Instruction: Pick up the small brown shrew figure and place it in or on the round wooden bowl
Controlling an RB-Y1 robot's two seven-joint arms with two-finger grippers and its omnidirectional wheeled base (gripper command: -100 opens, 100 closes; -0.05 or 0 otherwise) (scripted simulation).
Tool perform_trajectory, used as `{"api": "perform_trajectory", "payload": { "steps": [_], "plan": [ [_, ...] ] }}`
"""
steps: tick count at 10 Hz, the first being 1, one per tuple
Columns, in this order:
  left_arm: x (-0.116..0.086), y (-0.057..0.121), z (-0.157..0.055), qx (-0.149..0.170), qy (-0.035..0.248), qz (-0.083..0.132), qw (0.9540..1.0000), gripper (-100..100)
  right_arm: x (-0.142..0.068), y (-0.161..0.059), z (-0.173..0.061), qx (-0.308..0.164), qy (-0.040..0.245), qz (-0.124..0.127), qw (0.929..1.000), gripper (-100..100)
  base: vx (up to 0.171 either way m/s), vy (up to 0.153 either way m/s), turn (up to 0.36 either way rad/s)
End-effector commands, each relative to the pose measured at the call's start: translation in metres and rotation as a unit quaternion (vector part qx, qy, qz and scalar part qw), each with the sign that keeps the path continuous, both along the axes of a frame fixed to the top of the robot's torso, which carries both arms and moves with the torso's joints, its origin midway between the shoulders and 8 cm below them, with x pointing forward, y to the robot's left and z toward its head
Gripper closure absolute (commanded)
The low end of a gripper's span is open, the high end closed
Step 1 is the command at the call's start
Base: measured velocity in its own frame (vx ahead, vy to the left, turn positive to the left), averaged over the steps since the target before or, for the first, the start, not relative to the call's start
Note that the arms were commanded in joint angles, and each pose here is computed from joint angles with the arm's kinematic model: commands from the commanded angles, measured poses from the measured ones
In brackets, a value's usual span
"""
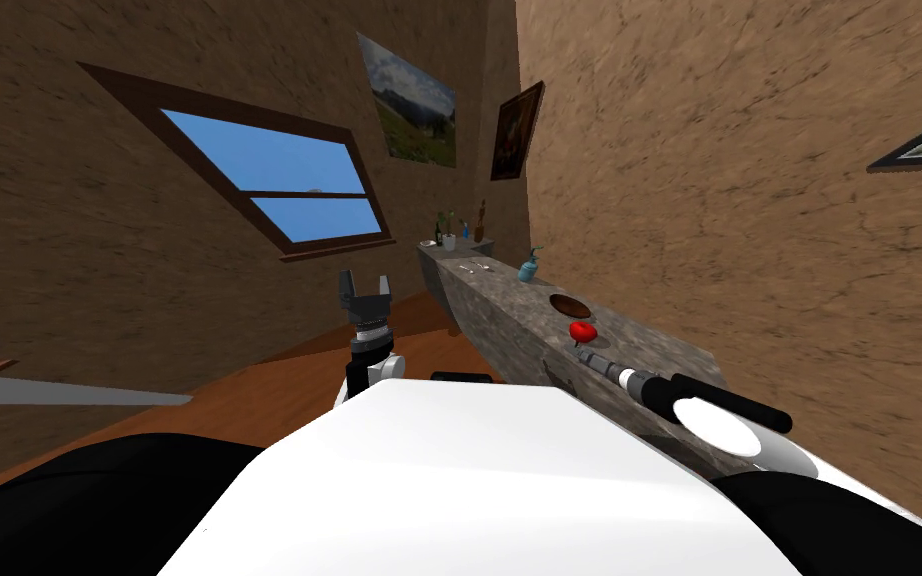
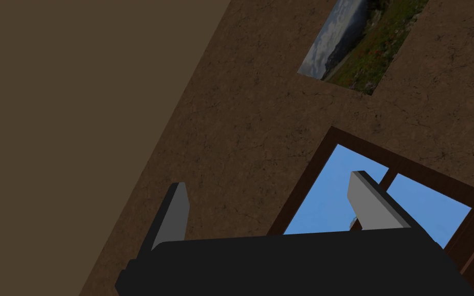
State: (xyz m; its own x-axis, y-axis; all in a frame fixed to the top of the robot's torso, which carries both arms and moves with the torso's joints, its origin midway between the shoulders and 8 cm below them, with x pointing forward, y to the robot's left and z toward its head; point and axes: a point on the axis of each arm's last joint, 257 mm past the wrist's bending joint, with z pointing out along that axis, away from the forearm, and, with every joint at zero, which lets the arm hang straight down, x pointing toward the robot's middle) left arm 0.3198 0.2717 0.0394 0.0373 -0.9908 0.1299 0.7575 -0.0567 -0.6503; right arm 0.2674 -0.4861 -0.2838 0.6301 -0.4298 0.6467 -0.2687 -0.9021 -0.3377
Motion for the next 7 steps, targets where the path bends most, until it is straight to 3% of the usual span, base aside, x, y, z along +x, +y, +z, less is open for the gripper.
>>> {"api": "perform_trajectory", "payload": {
  "steps": [1,2,4,7],
  "plan": [
    [0.0,0.0,0.0,0.0,0.0,0.0,1.0,0,-0.018,-0.014,-0.011,0.019,0.035,-0.025,0.9989,-100,0.13,0.018,-0.027],
    [0.0,0.0,0.0,0.0,0.0,0.0,1.0,0,-0.018,-0.014,-0.01,0.02,0.035,-0.025,0.9989,-100,0.11,0.013,-0.024],
    [0.0,0.0,0.0,0.0,0.0,0.0,1.0,0,-0.049,-0.033,-0.024,0.046,0.088,-0.068,0.9927,-100,0.162,0.01,-0.047],
    [0.0,0.0,0.0,0.0,0.0,0.0,1.0,0,-0.064,-0.042,-0.029,0.061,0.112,-0.093,0.9875,-100,0.122,0.003,-0.02]
  ]
}}
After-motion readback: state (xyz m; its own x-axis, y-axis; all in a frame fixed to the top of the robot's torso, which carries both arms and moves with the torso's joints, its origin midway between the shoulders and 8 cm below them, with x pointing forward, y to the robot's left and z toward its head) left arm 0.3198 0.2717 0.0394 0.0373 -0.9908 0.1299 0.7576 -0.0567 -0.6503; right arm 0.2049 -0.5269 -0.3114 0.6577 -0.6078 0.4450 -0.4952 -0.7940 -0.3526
